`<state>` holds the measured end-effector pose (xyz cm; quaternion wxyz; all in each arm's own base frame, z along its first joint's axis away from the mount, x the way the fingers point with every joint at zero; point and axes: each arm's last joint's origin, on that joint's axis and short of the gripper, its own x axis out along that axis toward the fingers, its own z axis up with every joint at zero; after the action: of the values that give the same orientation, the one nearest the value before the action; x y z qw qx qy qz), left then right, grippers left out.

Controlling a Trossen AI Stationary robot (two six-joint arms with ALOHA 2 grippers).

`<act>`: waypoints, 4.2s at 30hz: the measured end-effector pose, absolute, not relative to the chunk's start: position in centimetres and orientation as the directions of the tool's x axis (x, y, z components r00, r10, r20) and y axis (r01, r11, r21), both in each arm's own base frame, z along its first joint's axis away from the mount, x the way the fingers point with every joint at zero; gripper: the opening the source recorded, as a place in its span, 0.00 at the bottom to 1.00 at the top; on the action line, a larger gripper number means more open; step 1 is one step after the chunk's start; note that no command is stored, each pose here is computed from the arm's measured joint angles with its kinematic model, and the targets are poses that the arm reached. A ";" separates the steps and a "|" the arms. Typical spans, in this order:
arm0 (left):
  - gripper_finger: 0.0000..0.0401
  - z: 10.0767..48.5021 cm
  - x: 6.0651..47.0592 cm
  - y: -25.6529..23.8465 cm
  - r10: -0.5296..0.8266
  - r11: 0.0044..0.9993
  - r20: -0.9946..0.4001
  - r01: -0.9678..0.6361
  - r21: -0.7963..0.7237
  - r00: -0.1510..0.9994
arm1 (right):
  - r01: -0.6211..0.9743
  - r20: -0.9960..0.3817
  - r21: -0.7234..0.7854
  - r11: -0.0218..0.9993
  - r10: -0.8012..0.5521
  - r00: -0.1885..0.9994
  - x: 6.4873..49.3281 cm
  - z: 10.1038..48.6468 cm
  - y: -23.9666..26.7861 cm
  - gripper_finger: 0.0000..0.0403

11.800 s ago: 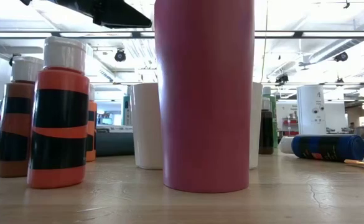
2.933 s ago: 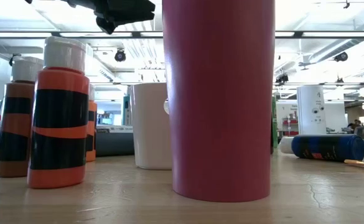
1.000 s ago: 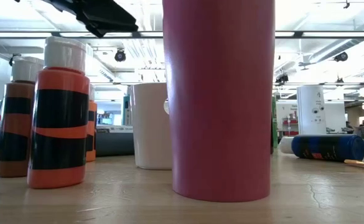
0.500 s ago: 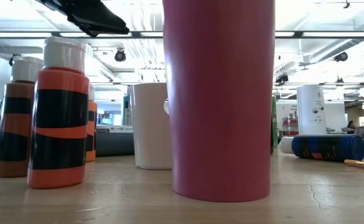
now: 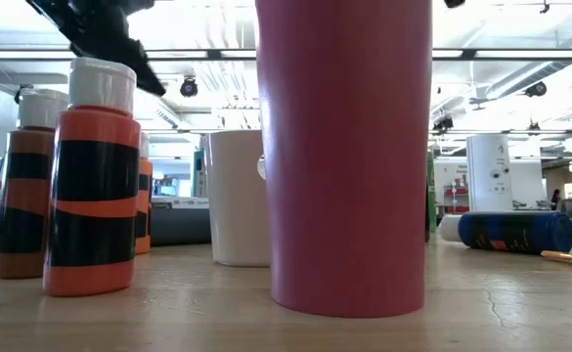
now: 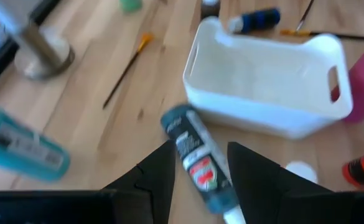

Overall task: Pick & Place Paint Supplies
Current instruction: Put the silver paint brush into the red cup

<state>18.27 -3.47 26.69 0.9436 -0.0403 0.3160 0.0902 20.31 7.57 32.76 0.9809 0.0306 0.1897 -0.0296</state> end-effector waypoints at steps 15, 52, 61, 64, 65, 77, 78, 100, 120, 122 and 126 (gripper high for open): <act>0.38 26.3 17.1 -3.2 0.168 0.951 -0.717 -0.302 -0.061 0.676 | 0.169 -0.516 0.077 0.983 -0.105 0.850 19.8 31.0 7.3 0.37; 0.38 25.5 20.9 -4.3 0.132 0.983 -0.841 -0.181 0.041 0.524 | 0.283 -0.630 0.091 0.955 -0.165 0.759 19.2 29.7 6.9 0.43; 0.38 26.9 21.3 -4.3 0.172 0.982 -0.804 -0.163 0.094 0.569 | 0.412 -0.702 0.157 0.897 -0.192 0.686 18.4 28.9 6.6 0.45; 0.38 27.0 21.5 -4.2 0.196 0.978 -0.784 -0.173 0.115 0.589 | 0.447 -0.722 0.162 0.880 -0.203 0.661 18.2 28.7 6.5 0.43; 0.38 27.1 21.6 -4.2 0.200 0.978 -0.774 -0.170 0.120 0.601 | 0.456 -0.728 0.159 0.876 -0.207 0.653 18.1 28.6 6.5 0.43; 0.38 28.3 23.4 -4.3 0.175 0.984 -0.645 -0.116 0.134 0.744 | 0.597 -0.803 0.041 0.801 -0.329 0.497 16.3 27.7 5.5 0.47; 0.38 28.3 23.4 -4.3 0.176 0.984 -0.641 -0.117 0.134 0.747 | 0.597 -0.803 0.041 0.801 -0.329 0.497 16.3 27.7 5.5 0.47; 0.38 29.7 24.4 -2.5 0.229 0.972 -0.518 -0.163 0.170 0.824 | 0.244 -0.917 0.197 0.950 0.090 0.389 22.2 23.2 12.3 0.42; 0.38 29.8 24.4 -2.4 0.229 0.973 -0.508 -0.181 0.144 0.830 | 0.353 -0.982 0.054 0.934 -0.014 0.187 24.0 17.6 18.6 0.33; 0.38 29.8 24.4 -2.4 0.229 0.973 -0.508 -0.188 0.131 0.830 | 0.354 -0.983 0.047 0.934 -0.019 0.181 24.0 17.3 18.6 0.32; 0.38 29.8 24.4 -2.5 0.213 0.977 -0.511 -0.180 0.113 0.833 | 0.364 -0.984 0.043 0.931 -0.023 0.175 23.9 17.1 18.6 0.32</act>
<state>24.45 -2.47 29.77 0.9568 0.0302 0.2705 0.1026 23.92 18.56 17.09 0.7544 0.1354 0.6294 -0.1281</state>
